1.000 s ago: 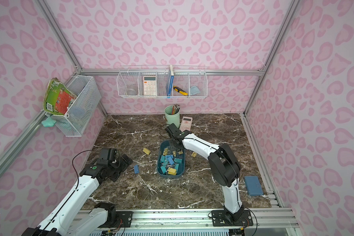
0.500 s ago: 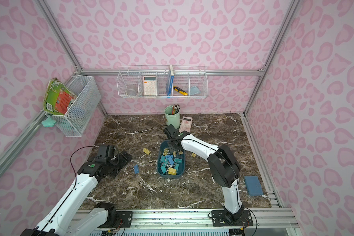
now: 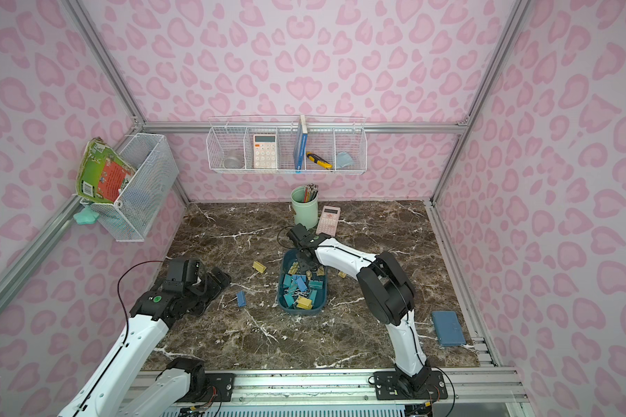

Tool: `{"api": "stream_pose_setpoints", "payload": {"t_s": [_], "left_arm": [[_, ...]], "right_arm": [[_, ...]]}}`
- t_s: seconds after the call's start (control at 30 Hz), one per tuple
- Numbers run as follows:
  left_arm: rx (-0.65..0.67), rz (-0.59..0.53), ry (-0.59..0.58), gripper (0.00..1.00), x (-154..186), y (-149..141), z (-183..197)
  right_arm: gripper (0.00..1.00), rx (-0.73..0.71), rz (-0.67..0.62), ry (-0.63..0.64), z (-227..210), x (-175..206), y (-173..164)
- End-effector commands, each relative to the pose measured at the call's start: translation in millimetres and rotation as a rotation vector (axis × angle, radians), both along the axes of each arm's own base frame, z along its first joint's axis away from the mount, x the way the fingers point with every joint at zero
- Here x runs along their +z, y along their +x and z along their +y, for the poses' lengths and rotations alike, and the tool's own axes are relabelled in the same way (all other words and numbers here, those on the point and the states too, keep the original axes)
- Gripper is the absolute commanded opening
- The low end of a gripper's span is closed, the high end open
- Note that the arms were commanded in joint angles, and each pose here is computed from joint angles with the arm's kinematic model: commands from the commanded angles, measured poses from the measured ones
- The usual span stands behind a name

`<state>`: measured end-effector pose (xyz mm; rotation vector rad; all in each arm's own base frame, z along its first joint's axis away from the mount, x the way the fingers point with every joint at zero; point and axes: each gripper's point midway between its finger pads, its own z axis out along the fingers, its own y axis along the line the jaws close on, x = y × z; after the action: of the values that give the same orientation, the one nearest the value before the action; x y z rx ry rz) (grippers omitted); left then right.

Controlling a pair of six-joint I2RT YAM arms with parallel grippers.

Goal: Take out the binder clips from the storage box
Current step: Pick up the binder clip from the storage box, then place the binder clip at the center of the board.

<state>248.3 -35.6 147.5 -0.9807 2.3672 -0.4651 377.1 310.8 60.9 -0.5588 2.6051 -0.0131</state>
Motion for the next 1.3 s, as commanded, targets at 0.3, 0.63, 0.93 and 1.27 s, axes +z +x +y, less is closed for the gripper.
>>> {"api": "stream_pose_setpoints", "payload": {"t_s": [0.3,0.63,0.93,1.27], "left_arm": [[-0.004,0.017,0.007,0.99,-3.9,-2.5,0.6],[-0.010,0.013,0.008,0.99,-1.6,-3.1,0.4],[-0.008,-0.015,0.008,0.99,8.4,2.8,0.3],[0.027,-0.053,-0.008,0.99,22.9,19.0,0.5]], "right_arm": [[0.23,-0.010,0.009,-0.034,-11.4,0.3,-12.8],[0.00,-0.013,-0.021,-0.053,-9.9,9.4,-4.5],[0.00,0.002,-0.128,-0.046,-0.8,71.0,-11.8],[0.00,-0.064,-0.225,-0.082,-32.7,117.9,-20.6]]}}
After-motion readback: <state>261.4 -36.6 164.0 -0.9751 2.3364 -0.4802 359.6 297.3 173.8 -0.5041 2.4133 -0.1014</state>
